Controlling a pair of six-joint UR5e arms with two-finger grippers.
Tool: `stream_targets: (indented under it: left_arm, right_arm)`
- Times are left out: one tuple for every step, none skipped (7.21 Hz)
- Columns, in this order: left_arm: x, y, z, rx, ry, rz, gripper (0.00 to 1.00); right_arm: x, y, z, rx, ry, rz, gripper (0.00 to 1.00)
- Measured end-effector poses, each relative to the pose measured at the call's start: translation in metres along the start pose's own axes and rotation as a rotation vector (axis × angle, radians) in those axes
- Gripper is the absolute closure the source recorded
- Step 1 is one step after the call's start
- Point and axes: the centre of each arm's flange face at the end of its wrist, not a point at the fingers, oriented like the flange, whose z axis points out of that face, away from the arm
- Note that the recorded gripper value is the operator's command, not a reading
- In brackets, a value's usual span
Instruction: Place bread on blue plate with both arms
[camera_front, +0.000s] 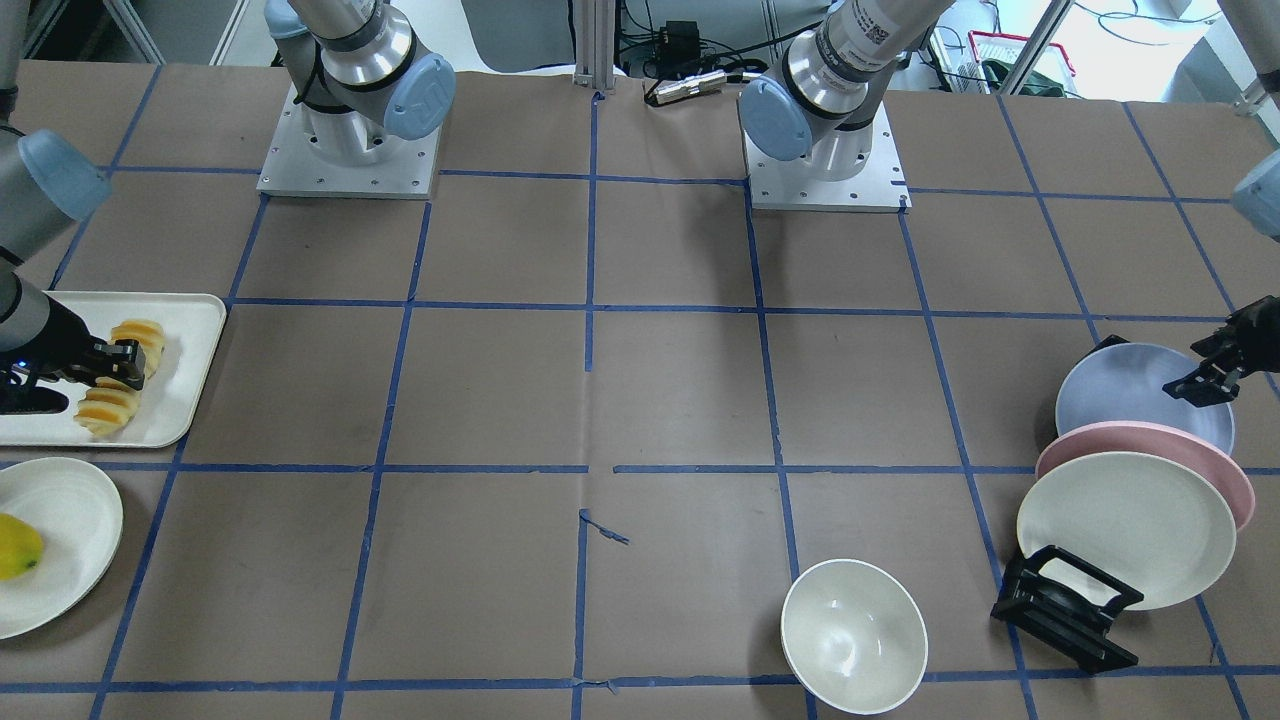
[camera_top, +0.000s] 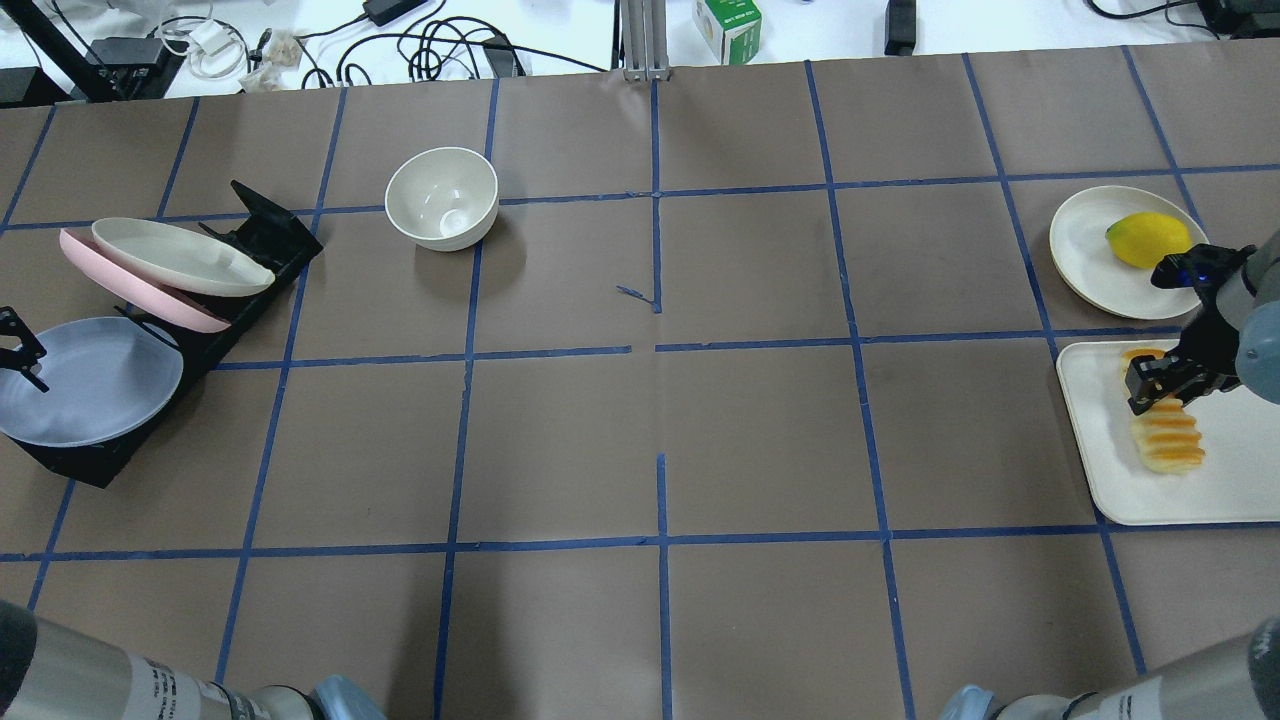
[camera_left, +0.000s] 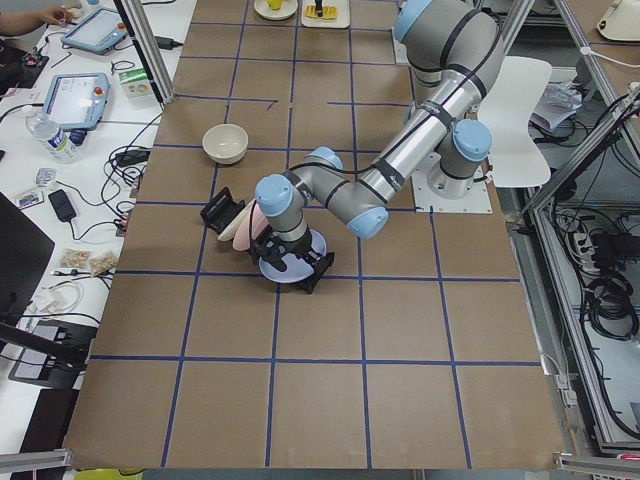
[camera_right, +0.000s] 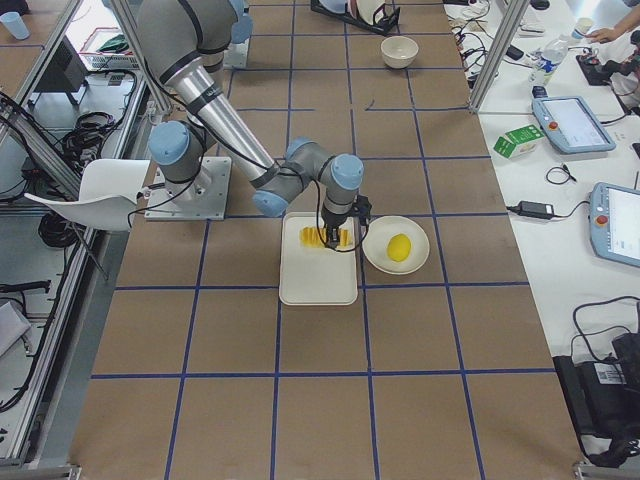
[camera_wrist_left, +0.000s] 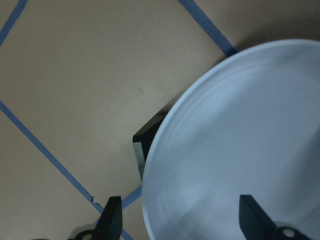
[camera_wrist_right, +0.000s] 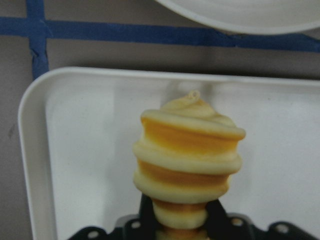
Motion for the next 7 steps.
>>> stream_targets:
  left_arm:
    - [-0.006,-0.002,0.002,0.001,0.003,-0.002,0.4]
    - [-0.01,-0.003,0.002,0.006,0.004,-0.005,0.49]
    - [-0.012,-0.004,0.002,0.009,0.005,-0.006,0.56]
    - [-0.013,-0.005,0.004,0.008,0.006,-0.007,0.7]
    - [-0.013,-0.005,0.006,0.005,0.007,-0.007,0.91]
    - [-0.013,-0.006,0.008,0.011,0.007,-0.008,1.0]
    - [-0.013,-0.008,0.008,0.023,0.008,-0.01,1.0]
  right_arm:
    - [0.0,0.001,-0.005,0.003,0.005,0.001,1.0]
    - [0.001,0.002,-0.013,0.007,0.011,0.002,1.0]
    - [0.001,0.004,-0.024,0.006,0.011,0.006,1.0]
    - [0.002,0.005,-0.039,-0.003,0.004,0.01,1.0]
    - [0.003,0.003,-0.056,-0.005,0.003,0.012,1.0]
    - [0.005,-0.001,-0.069,-0.001,0.009,0.012,1.0]
    - [0.006,-0.004,-0.078,0.006,0.016,0.011,1.0]
